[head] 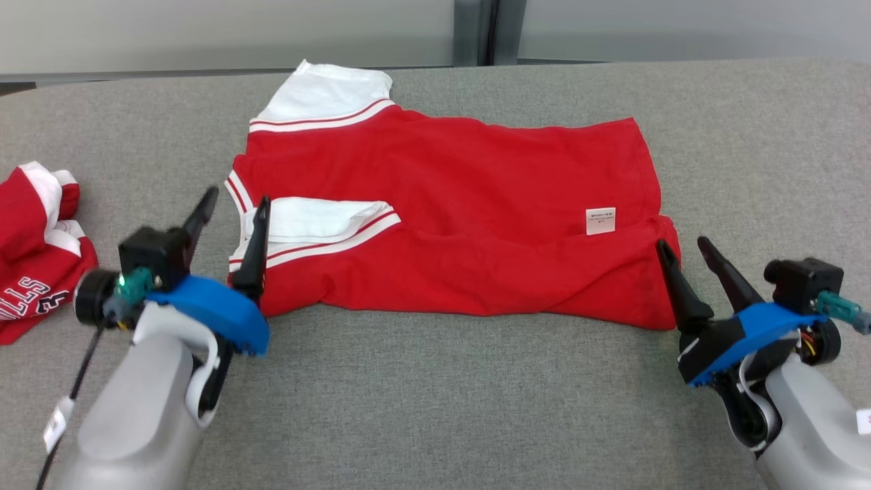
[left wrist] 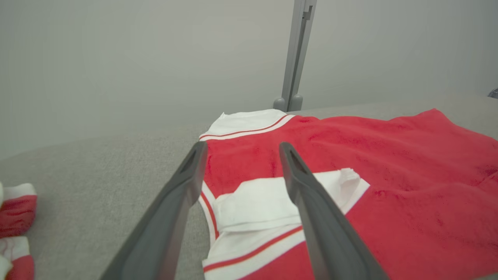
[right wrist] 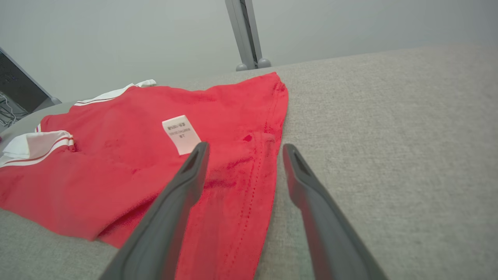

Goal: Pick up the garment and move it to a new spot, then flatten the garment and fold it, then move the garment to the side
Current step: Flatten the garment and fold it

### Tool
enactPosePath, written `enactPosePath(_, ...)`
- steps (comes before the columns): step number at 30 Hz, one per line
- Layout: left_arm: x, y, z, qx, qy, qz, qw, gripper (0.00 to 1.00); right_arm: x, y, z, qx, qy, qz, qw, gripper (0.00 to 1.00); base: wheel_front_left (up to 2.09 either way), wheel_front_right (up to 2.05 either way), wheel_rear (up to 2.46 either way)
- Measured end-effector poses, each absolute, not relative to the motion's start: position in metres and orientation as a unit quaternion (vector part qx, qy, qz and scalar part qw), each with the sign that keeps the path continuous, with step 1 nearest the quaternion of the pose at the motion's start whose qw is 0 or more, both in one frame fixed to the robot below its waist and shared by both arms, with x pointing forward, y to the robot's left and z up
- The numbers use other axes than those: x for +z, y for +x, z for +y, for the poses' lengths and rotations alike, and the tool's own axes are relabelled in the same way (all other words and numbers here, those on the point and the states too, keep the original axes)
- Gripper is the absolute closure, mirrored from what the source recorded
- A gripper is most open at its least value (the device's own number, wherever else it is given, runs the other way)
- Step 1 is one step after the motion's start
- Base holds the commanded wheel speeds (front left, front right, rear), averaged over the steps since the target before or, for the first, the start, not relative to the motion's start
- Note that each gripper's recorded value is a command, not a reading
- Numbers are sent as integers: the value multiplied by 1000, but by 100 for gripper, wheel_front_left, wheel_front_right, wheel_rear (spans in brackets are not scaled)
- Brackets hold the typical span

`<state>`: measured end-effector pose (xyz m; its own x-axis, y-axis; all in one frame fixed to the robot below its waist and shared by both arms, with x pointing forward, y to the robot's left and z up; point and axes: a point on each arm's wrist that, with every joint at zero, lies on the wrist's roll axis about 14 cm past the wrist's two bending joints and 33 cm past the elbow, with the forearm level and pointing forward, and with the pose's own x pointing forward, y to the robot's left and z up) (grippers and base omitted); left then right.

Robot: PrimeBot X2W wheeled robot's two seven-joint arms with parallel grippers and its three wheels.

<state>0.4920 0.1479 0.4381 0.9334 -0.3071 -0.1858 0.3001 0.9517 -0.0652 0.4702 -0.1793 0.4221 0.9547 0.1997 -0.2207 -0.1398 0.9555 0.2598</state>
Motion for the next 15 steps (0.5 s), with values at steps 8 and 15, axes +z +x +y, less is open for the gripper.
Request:
enactPosePath(8, 393, 425, 157, -134, -37, 161, 977, 0, 408, 433, -185, 77, 129, 141, 979, 0, 0, 0, 0)
enactPosePath(15, 369, 407, 165, -116, -52, 199, 972, 0, 394, 425, -174, 82, 141, 169, 972, 0, 0, 0, 0)
